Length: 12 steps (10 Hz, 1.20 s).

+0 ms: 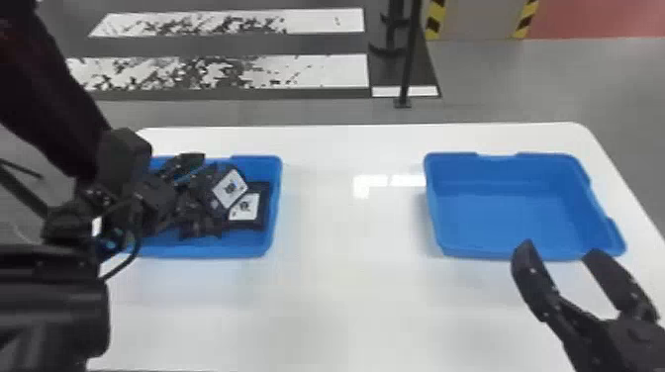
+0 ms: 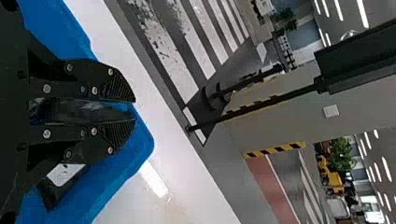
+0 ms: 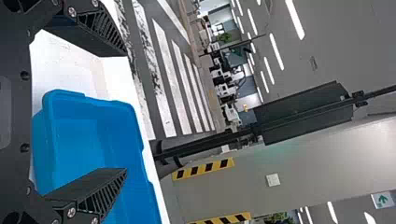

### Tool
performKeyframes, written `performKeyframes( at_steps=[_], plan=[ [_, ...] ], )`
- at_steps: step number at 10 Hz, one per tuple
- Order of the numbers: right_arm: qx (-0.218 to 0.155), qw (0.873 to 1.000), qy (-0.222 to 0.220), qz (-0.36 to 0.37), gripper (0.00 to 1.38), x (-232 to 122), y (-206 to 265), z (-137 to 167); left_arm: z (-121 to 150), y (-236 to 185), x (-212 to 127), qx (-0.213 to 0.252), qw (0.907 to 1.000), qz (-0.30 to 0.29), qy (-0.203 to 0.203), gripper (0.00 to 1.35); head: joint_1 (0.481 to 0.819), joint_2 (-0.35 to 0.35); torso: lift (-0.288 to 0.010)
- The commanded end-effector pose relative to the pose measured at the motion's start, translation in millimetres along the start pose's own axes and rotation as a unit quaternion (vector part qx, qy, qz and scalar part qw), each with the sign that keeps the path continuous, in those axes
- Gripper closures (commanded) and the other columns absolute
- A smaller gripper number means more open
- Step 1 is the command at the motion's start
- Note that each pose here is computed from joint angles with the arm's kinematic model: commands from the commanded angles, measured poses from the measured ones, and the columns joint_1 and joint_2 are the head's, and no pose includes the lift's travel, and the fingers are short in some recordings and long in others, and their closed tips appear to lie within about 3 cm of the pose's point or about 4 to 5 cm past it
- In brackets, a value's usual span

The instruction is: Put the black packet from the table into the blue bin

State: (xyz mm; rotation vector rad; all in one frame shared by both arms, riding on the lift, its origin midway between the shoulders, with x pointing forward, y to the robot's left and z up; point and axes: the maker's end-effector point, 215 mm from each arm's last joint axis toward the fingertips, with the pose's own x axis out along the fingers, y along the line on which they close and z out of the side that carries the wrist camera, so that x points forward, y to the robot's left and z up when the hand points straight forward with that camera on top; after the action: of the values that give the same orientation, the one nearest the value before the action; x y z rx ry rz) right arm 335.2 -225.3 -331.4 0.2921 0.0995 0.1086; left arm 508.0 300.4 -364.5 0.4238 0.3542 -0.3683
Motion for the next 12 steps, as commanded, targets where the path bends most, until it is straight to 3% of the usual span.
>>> performKeyframes(
  at_steps=[1, 2, 5, 8, 10, 12],
  plan=[
    [0.001, 1.0, 0.001, -0.001, 0.13, -1, 0, 0, -11, 6, -14, -0.021, 0.9997, 0.014, 0.002, 0.16, 0.695, 0.096, -0.11],
    [0.001, 1.0, 0.001, -0.001, 0.13, -1, 0, 0, -3, 3, -24, -0.025, 0.9995, 0.015, -0.012, 0.08, 0.695, 0.115, -0.11],
    [0.0, 1.0, 0.001, -0.001, 0.13, -1, 0, 0, 12, 19, -97, -0.038, 0.9929, 0.087, -0.071, 0.15, 0.695, 0.132, -0.11],
    [0.002, 1.0, 0.001, -0.002, 0.13, -4, 0, 1, 42, 5, -162, -0.087, 0.968, 0.156, -0.176, 0.15, 0.695, 0.18, -0.11],
    [0.003, 1.0, 0.001, -0.001, 0.13, -4, 0, 1, 37, -4, -191, -0.124, 0.9549, 0.177, -0.203, 0.15, 0.695, 0.177, -0.11],
    [0.004, 1.0, 0.0, -0.002, 0.13, -6, 0, 4, 24, -16, -207, -0.16, 0.9494, 0.182, -0.2, 0.15, 0.695, 0.183, -0.11]
  ],
)
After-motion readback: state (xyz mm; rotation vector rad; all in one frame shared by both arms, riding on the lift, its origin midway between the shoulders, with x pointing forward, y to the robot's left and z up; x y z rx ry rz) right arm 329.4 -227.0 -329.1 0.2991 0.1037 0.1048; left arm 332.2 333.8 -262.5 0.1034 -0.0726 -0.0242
